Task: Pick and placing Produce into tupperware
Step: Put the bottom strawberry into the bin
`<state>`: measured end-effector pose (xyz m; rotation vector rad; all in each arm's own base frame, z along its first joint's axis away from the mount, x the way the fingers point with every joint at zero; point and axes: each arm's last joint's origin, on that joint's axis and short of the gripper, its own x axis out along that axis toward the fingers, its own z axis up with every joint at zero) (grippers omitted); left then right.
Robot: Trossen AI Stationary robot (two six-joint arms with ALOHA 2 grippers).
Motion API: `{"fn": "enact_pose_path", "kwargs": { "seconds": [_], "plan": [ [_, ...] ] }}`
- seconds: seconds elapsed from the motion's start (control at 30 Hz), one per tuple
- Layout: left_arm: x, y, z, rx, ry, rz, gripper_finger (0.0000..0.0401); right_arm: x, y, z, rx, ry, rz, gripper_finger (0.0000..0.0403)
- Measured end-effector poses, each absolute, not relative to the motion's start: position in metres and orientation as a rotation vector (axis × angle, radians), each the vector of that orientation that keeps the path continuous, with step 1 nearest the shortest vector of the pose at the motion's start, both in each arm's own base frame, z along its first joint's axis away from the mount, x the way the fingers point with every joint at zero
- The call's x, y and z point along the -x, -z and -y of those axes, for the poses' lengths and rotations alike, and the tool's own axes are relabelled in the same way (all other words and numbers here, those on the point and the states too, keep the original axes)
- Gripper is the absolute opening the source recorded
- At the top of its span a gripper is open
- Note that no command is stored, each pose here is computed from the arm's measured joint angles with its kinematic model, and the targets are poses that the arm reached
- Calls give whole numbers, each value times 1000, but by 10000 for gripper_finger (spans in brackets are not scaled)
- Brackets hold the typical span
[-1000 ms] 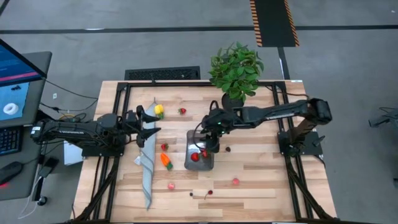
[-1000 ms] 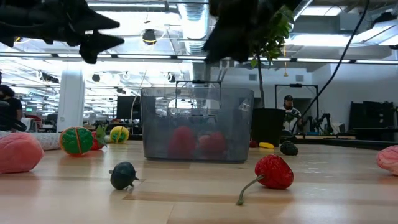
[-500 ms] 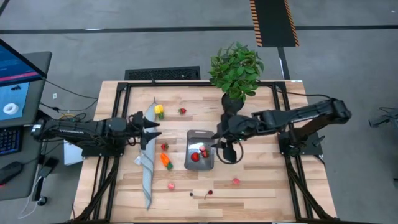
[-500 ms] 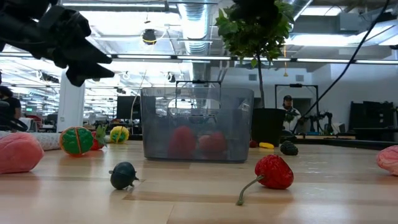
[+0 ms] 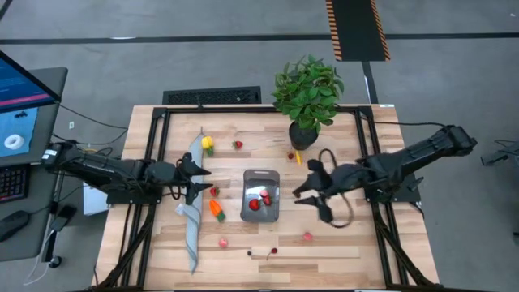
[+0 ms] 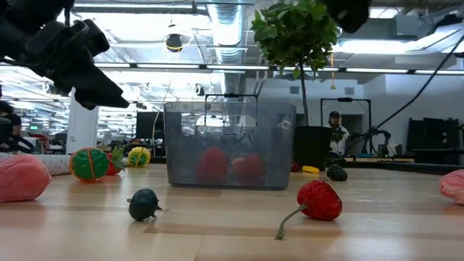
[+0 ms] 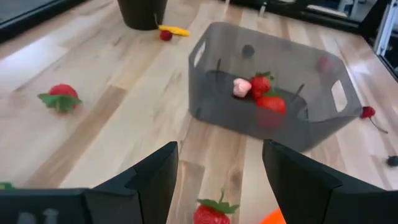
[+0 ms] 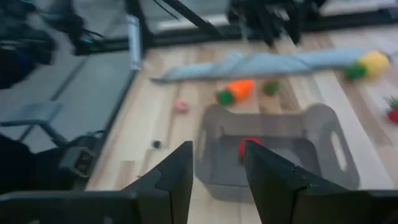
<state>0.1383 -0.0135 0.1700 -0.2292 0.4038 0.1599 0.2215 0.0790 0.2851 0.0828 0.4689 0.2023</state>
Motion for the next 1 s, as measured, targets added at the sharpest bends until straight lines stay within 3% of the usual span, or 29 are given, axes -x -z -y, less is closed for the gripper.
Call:
{"fn": "enact_pose_path", "kwargs": {
  "seconds": [0.47,1.0],
  "plan": [
    [-158,-148,22,219,-146,-529,226,-141,-274,-92,-66,-480,-175,166],
    [-172,-122,25,201,-176,-635,226,-122,-263,-94,-71,-494,-133,169]
  ]
}}
